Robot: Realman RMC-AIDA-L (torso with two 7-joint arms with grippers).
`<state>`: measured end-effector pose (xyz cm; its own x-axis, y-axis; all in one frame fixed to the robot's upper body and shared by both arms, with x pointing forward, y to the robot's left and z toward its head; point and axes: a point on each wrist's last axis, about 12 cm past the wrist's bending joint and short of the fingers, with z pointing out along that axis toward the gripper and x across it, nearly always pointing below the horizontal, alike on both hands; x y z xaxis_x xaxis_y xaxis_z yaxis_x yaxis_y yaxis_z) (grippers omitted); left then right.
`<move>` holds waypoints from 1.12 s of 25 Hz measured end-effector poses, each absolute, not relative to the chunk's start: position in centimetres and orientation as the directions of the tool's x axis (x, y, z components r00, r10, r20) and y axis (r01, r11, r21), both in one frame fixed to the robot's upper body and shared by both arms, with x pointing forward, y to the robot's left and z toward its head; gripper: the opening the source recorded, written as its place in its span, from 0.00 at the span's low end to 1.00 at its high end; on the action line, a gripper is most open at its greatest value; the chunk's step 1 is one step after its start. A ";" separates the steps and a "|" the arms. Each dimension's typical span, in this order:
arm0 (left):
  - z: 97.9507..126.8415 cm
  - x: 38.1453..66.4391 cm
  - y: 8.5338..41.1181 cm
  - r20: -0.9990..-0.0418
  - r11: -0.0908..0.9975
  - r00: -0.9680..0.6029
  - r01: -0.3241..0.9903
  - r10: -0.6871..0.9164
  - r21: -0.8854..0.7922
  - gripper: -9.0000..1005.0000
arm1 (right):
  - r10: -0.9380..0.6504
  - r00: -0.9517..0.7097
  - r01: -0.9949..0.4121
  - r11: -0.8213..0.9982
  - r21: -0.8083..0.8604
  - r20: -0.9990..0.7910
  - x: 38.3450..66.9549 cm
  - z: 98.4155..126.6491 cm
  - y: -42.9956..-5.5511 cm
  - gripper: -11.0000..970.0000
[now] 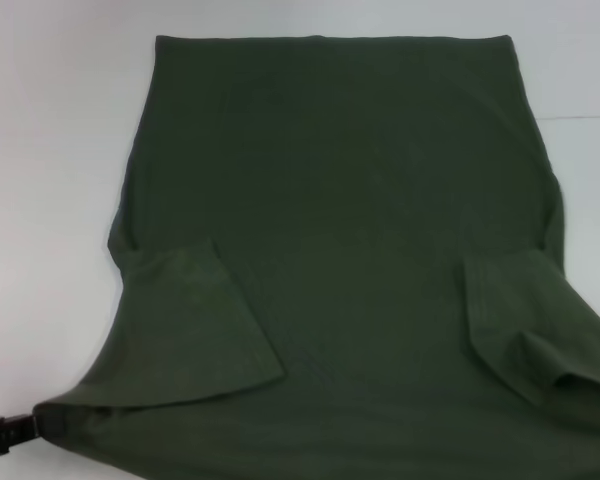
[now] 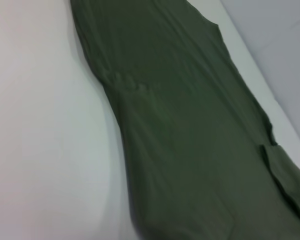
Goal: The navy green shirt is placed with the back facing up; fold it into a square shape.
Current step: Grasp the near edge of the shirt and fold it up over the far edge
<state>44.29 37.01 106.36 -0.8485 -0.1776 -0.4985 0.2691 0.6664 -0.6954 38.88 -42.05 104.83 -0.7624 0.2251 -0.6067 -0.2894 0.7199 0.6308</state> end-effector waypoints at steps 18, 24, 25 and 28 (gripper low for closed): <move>106.8 45.9 34.9 -0.515 0.579 -0.847 0.356 -0.131 -0.733 0.04 | 0.299 -0.699 -0.256 0.743 0.618 -0.649 37.4 106.0 -43.8 0.08; 108.7 50.0 34.8 -0.600 0.596 -0.791 0.426 -0.119 -0.681 0.04 | 0.286 -0.666 -0.316 0.729 0.608 -0.689 41.6 107.0 -42.9 0.08; 109.1 50.9 34.8 -0.614 0.606 -0.780 0.434 -0.118 -0.667 0.04 | 0.285 -0.660 -0.324 0.727 0.605 -0.695 42.6 107.3 -42.7 0.09; 110.2 53.9 34.8 -0.658 0.642 -0.744 0.449 -0.116 -0.621 0.04 | 0.282 -0.646 -0.341 0.724 0.599 -0.709 45.2 108.1 -42.2 0.09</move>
